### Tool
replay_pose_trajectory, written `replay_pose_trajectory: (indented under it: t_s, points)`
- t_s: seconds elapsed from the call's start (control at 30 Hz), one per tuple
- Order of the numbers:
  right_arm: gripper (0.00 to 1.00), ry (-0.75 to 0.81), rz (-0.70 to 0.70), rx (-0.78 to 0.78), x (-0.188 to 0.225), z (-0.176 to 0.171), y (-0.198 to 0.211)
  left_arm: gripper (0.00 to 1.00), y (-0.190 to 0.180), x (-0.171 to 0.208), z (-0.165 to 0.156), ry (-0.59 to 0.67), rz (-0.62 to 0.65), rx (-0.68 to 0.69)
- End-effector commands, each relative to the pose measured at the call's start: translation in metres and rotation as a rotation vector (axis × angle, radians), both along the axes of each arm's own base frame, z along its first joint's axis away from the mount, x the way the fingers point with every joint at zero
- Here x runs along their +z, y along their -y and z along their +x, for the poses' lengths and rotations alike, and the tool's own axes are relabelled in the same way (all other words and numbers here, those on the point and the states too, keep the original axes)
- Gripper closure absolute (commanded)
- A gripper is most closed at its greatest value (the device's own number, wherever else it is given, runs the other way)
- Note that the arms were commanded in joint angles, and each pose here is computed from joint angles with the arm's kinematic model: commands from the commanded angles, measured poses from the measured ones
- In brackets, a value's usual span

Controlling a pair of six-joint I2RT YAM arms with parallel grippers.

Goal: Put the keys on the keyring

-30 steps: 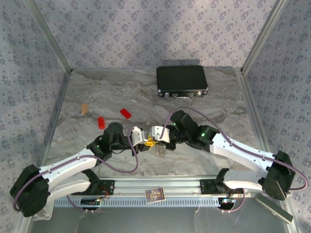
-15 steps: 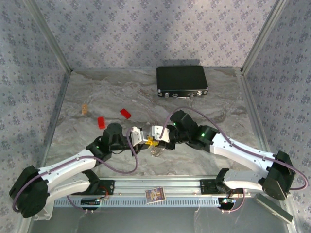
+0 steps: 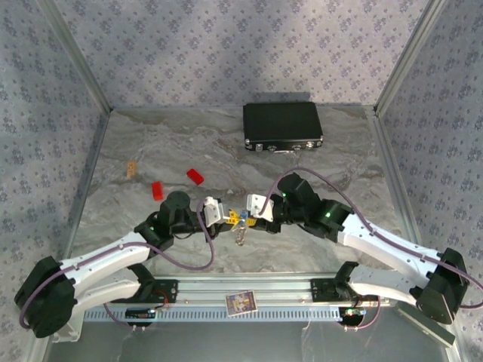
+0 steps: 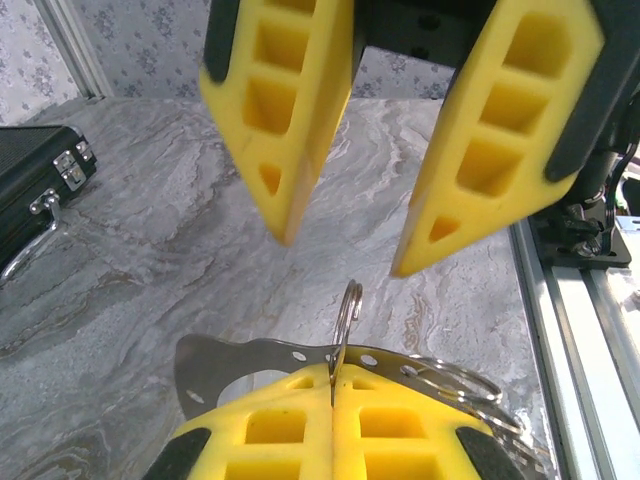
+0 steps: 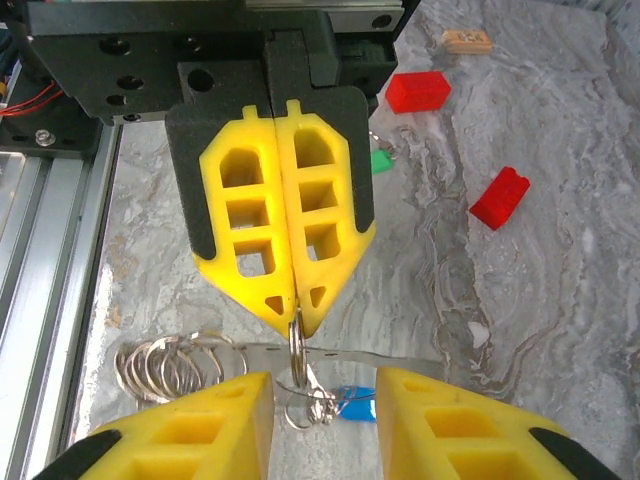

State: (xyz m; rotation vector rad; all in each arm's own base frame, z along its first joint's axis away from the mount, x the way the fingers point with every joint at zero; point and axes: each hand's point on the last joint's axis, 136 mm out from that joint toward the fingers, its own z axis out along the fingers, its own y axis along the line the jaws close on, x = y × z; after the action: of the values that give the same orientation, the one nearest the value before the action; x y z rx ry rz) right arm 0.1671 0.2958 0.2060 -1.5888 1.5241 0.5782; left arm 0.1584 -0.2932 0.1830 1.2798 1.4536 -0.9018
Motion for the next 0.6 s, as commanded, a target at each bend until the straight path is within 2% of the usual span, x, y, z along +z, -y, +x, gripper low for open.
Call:
replay_pose_trajectory:
  t_s: [0.0, 0.17, 0.23, 0.33, 0.47, 0.57]
  points:
    - [0.69, -0.032, 0.016, 0.022, -0.0027, -0.0051, -0.0067, 1.0, 0.0066, 0.0187, -0.0005, 0.053, -0.048, -0.026]
    - [0.89, -0.041, 0.014, 0.032, -0.0053, -0.0045, -0.0109, 1.0, 0.0079, 0.019, -0.0006, 0.053, -0.048, -0.029]
    - [0.91, -0.045, 0.019, 0.035, -0.0049, -0.0051, -0.0119, 1.0, 0.0081, 0.0194, -0.0008, 0.054, -0.049, -0.03]
    - [1.0, -0.049, 0.016, 0.037, -0.006, -0.0054, -0.0121, 1.0, 0.0081, 0.0201, -0.0002, 0.056, -0.052, -0.029]
    - [1.0, -0.05, 0.014, 0.039, -0.0053, -0.0064, -0.0115, 0.98, 0.0076, 0.0189, 0.0031, 0.045, -0.049, -0.007]
    - [1.0, -0.049, 0.021, 0.039, -0.0039, -0.0072, -0.011, 0.87, 0.0066, 0.0164, 0.0053, 0.039, -0.045, 0.009]
